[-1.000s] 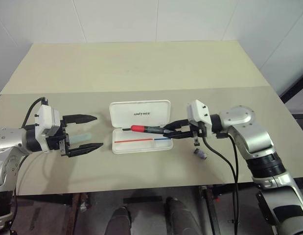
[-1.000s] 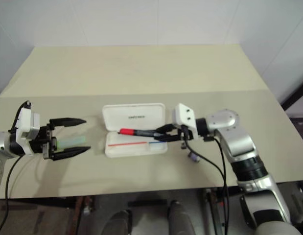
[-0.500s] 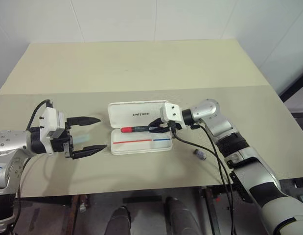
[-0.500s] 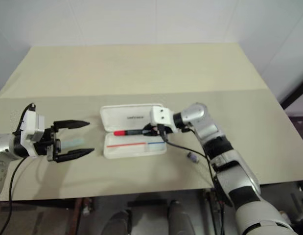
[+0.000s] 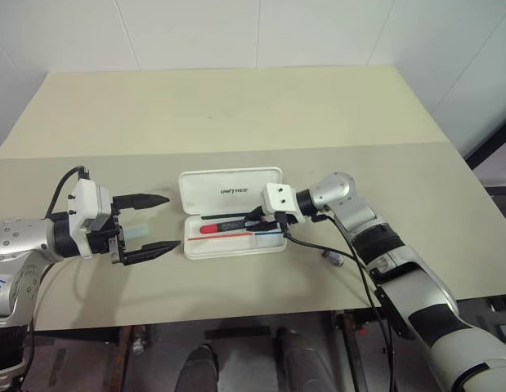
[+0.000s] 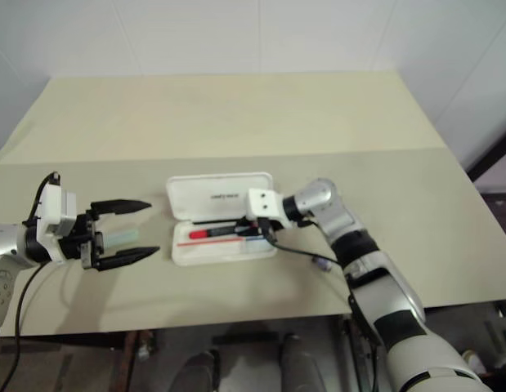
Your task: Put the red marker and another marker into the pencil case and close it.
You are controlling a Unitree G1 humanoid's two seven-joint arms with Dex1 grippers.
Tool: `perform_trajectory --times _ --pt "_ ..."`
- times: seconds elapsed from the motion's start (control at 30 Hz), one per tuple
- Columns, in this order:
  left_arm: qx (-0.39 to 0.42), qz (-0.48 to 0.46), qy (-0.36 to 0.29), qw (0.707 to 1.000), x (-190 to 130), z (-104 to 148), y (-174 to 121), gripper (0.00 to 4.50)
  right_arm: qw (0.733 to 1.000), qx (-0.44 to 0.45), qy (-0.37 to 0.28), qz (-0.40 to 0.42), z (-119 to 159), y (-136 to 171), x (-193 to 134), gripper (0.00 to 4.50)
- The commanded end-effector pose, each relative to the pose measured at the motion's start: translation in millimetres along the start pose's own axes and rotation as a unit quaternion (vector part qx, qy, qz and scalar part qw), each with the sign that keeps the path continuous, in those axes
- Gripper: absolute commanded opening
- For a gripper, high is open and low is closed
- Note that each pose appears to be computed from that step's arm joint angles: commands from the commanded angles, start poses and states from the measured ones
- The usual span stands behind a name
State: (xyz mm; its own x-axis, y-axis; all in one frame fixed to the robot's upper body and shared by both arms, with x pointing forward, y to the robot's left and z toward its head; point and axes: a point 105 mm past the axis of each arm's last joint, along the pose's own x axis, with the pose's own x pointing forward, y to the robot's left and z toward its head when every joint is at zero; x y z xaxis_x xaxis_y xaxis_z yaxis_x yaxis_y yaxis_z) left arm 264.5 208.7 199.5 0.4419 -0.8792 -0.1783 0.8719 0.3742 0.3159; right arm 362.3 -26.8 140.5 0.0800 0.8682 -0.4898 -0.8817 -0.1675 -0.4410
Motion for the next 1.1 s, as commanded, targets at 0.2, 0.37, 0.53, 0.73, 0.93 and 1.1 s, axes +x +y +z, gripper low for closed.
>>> perform_trajectory --times 0.2,0.37,0.53,0.73,0.93,1.1 --pt "0.019 -0.001 -0.014 1.000 2.1 8.2 1.9 4.50 0.998 -0.028 -0.040 -0.028 28.2 -14.4 -12.8 4.16" --pt "0.021 -0.003 -0.016 1.000 3.1 7.8 3.1 4.50 0.995 -0.010 -0.097 -0.036 55.3 -15.4 -19.3 4.16" --pt "0.023 -0.006 -0.018 1.000 5.2 7.9 3.8 4.50 0.987 0.019 -0.148 -0.053 75.1 -15.4 -26.5 4.16" --pt "0.023 -0.006 -0.009 1.000 3.3 3.3 0.5 4.50 0.975 0.049 -0.203 -0.075 93.2 0.3 -49.8 4.49" --pt "0.016 0.018 -0.003 1.000 -6.5 -0.5 -2.4 4.50 0.968 0.074 -0.212 -0.115 95.7 23.1 -79.5 4.49" --pt "0.012 0.063 0.019 0.998 -28.9 -5.3 -1.0 4.50 0.960 0.087 -0.195 -0.183 90.1 29.6 -114.6 4.49"
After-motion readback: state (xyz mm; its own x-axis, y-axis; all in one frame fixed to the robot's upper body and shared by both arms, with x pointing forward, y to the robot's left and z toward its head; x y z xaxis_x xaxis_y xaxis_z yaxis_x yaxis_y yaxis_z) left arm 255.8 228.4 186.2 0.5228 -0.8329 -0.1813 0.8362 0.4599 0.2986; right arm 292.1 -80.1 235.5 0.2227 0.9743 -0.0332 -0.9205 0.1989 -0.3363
